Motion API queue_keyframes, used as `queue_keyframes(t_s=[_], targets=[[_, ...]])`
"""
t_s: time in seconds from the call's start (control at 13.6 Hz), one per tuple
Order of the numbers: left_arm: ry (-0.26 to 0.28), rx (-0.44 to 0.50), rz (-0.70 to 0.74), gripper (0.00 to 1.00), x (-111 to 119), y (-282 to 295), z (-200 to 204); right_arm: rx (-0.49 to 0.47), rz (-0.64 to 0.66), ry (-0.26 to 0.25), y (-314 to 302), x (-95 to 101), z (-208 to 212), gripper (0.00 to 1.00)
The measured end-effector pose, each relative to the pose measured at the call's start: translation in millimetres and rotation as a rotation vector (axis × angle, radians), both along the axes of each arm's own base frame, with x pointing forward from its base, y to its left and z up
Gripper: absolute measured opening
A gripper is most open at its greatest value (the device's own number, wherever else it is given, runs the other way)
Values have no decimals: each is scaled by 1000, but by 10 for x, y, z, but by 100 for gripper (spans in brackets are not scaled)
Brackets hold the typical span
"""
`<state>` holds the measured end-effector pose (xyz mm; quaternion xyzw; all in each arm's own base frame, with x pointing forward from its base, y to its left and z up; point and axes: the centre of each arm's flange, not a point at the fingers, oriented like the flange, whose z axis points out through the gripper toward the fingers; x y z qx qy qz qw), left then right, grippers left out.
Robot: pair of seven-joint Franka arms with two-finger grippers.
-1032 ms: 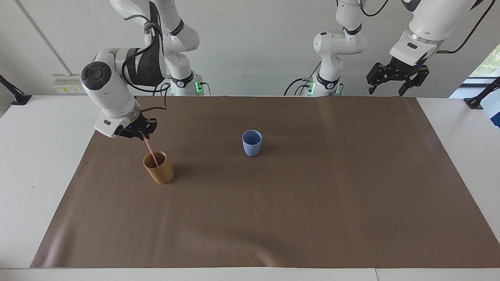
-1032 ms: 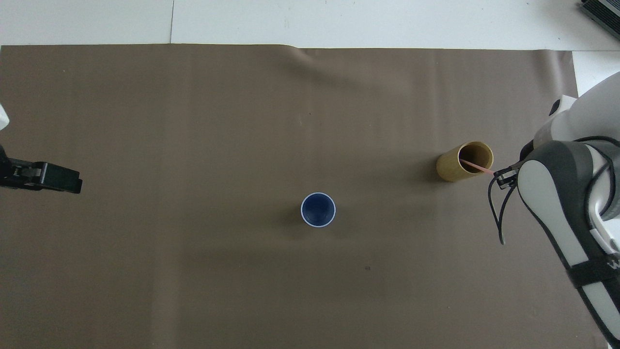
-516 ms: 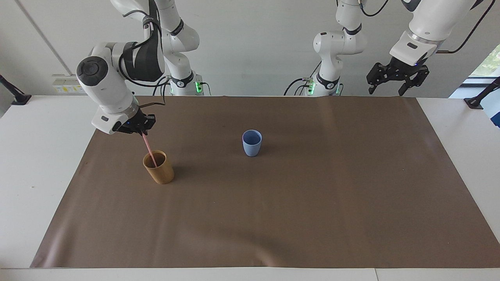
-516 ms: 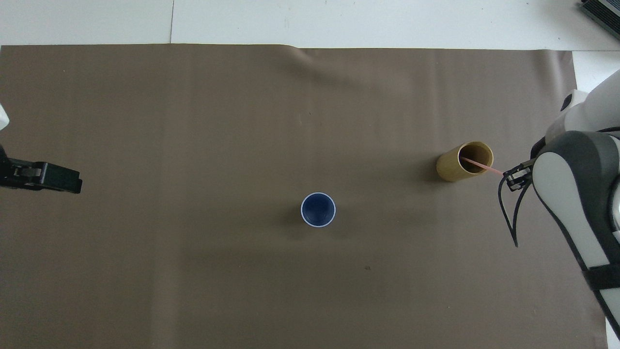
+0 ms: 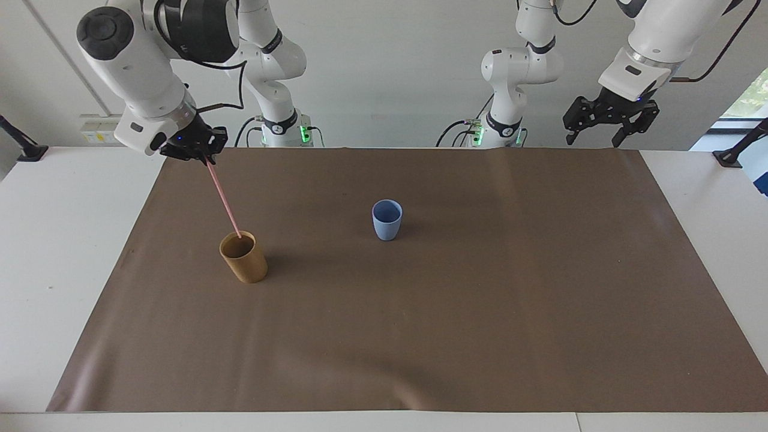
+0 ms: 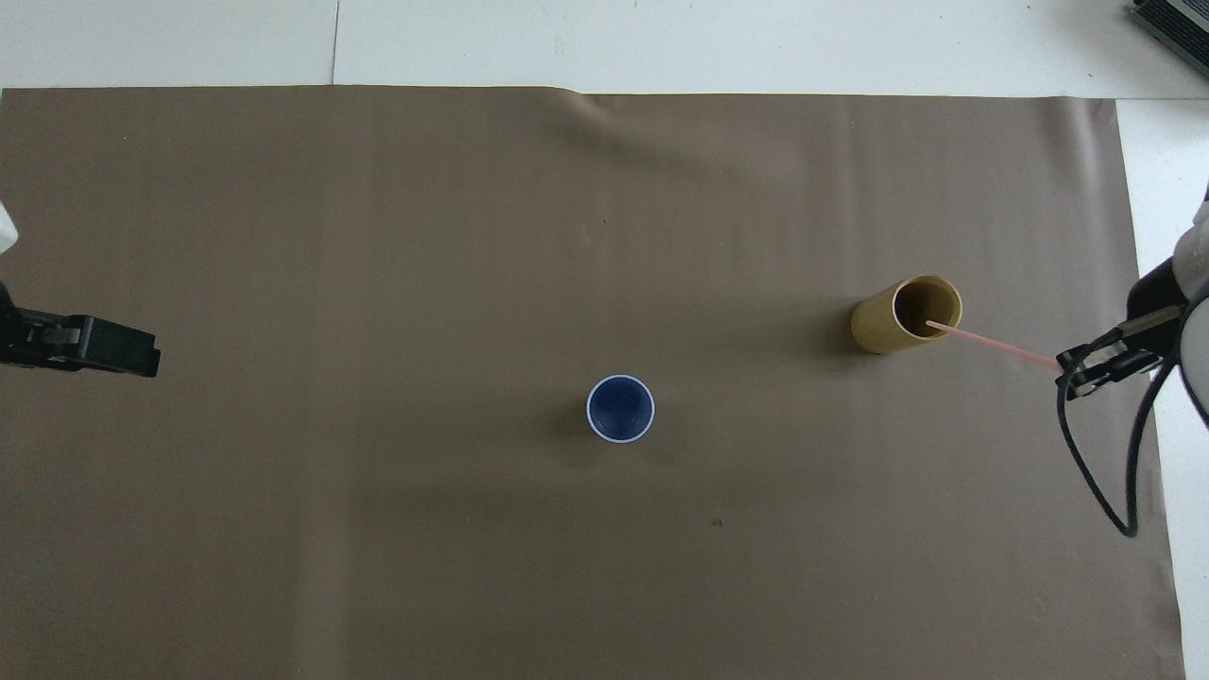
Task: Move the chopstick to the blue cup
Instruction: 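Grasp the pink chopstick and pull it out of the tan cup, then carry the pink chopstick with the right gripper over the blue cup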
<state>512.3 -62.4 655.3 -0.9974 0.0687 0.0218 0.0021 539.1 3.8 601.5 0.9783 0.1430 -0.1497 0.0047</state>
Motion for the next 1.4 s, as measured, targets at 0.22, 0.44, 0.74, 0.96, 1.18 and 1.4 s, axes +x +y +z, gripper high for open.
queue_keyframes(t_s=[0.22,0.44,0.74,0.96,1.18,1.4], targets=[[0,0,0,100,0,0,0,-35,-26,14,507,-109,156,9],[0,0,0,100,0,0,0,-61,-76,8,1277,-256,166,9],[0,0,0,100,0,0,0,-65,-184,1,2133,-558,240,9],[0,0,0,100,0,0,0,-7,-267,4,2489,-695,346,9],[0,0,0,100,0,0,0,25,-326,-17,2701,-795,533,9],[0,0,0,100,0,0,0,35,-386,-41,3198,-870,430,9]])
